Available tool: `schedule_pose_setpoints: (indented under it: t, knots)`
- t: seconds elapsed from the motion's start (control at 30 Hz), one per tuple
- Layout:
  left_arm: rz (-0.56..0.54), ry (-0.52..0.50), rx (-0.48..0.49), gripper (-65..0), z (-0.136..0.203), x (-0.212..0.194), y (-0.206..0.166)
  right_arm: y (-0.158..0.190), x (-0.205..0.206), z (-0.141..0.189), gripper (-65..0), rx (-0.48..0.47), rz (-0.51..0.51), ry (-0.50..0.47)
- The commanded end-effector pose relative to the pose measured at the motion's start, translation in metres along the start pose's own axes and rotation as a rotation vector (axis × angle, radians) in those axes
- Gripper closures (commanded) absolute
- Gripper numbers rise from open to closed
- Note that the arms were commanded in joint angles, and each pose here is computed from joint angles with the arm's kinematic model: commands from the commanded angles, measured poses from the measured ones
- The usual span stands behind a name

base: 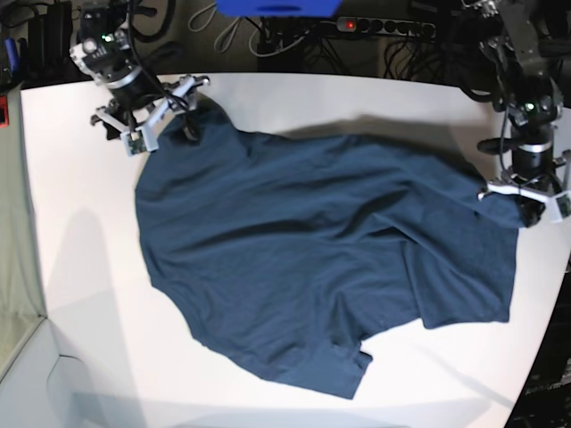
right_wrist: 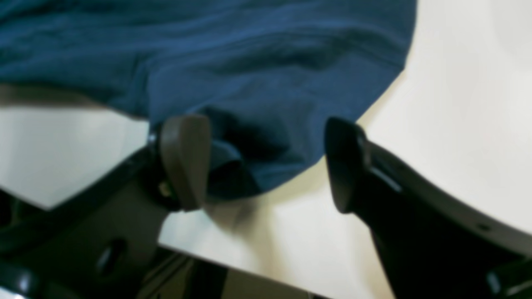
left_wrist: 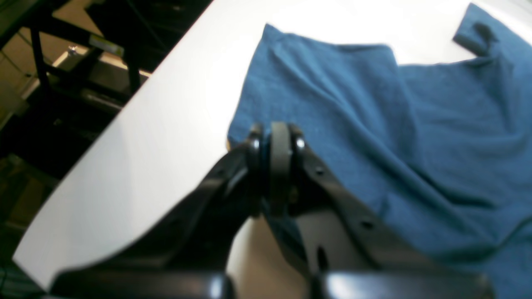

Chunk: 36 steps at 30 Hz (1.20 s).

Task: Layout the t-shirt on the table in an organized manner, then fold the t-shirt properly
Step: 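Grasp the shirt's collar corner and side edge with both grippers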

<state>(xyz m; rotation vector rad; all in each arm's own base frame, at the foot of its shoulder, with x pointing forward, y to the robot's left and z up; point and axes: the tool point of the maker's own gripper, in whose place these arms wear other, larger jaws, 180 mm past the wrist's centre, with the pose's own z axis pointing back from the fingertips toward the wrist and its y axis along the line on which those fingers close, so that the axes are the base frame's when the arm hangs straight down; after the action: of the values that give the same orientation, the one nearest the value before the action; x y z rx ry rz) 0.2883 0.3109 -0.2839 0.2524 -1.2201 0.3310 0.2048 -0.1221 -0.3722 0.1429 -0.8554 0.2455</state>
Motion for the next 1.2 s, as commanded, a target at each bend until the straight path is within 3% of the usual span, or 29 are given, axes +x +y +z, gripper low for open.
schedule_pose_setpoints:
  t: [0.0,0.23,0.37,0.6,0.8,1.0,1.17]
  knots:
    - [0.013,-0.060,0.020,0.0,0.003,0.017,0.005,0.003,0.006,0.004,-45.5,0.011,-0.001,-0.033]
    - [0.034,-0.032,0.068,0.0,0.008,0.005,0.021,0.027,-0.007,0.010,-45.5,0.136,0.070,-0.003]
    - [0.019,0.000,0.073,0.0,0.014,-0.008,0.025,0.028,-0.013,0.007,-45.5,0.143,0.064,0.013]
    - [-0.006,0.038,0.084,0.0,0.023,-0.022,0.034,0.000,-0.015,0.011,-45.5,0.068,0.057,0.017]
    - [0.005,0.022,0.155,0.0,0.028,-0.017,0.059,-0.034,0.002,0.005,-45.5,-0.016,0.052,-0.020]
    - [0.005,0.031,0.157,0.0,0.028,-0.019,0.060,-0.044,0.022,-0.018,-45.6,-0.020,0.037,-0.061]
    - [-0.007,0.052,0.156,0.0,0.033,-0.028,0.062,-0.049,0.003,-0.035,-45.6,-0.003,0.000,-0.008]
